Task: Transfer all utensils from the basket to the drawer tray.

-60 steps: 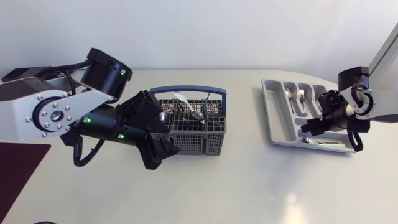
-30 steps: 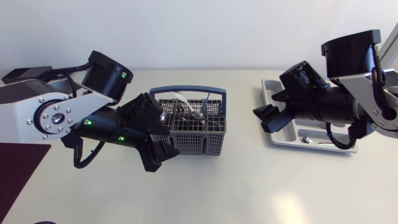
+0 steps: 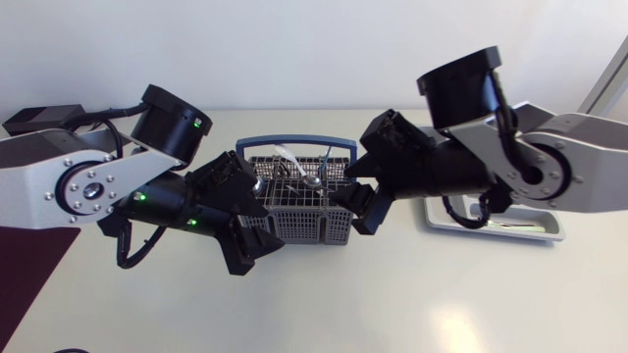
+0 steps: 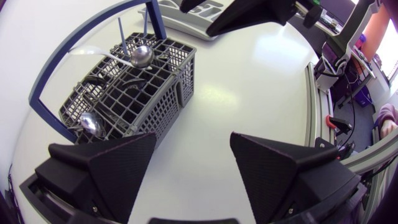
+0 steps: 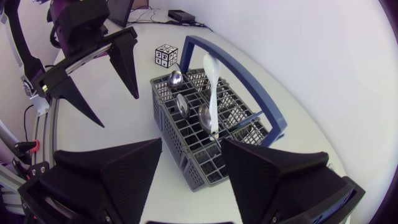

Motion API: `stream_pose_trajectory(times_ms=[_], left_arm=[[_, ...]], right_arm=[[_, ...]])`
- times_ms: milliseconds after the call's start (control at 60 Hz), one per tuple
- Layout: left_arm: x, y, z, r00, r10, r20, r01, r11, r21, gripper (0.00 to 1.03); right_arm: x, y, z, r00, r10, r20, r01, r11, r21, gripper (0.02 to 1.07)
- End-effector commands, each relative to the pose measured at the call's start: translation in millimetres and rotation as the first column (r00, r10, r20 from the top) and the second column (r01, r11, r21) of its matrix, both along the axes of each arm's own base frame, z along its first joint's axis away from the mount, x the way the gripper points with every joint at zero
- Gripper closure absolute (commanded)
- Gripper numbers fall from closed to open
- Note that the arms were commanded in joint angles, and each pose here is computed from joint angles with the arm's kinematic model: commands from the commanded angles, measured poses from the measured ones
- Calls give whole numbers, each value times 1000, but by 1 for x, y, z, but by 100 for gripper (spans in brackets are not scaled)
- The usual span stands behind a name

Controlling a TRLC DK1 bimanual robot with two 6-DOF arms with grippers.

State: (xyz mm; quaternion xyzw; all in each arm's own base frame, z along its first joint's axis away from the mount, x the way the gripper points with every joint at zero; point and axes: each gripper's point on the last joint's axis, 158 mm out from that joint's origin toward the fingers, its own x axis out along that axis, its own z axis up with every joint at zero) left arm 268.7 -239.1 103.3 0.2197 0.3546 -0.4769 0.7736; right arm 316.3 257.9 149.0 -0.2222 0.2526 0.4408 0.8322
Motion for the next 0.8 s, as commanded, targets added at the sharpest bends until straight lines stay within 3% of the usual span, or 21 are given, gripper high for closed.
stream_pose_trajectory(times_ms=[0,200,433,500,617,783], left_arm=[[-12,2,-12,999,-34,-22,35,999,20,20],[-12,4,-15,999,-38,-23,38,999,27,20],[-11,7,-18,999,-43,-18,44,998,35,20],[-11,8,-19,999,-45,-17,46,998,36,20],[-11,8,-21,999,-47,-16,48,998,38,20],[-10,7,-22,999,-49,-15,49,998,39,20]], right_arm=[[9,14,-2,999,39,17,-39,999,-12,48],[17,28,-18,995,94,29,-93,996,-8,48],[38,33,-29,996,77,44,-77,997,-12,48],[41,35,-31,996,78,49,-78,997,-11,57],[44,37,-33,996,77,44,-77,997,-12,62],[49,40,-40,997,75,32,-74,997,-20,63]])
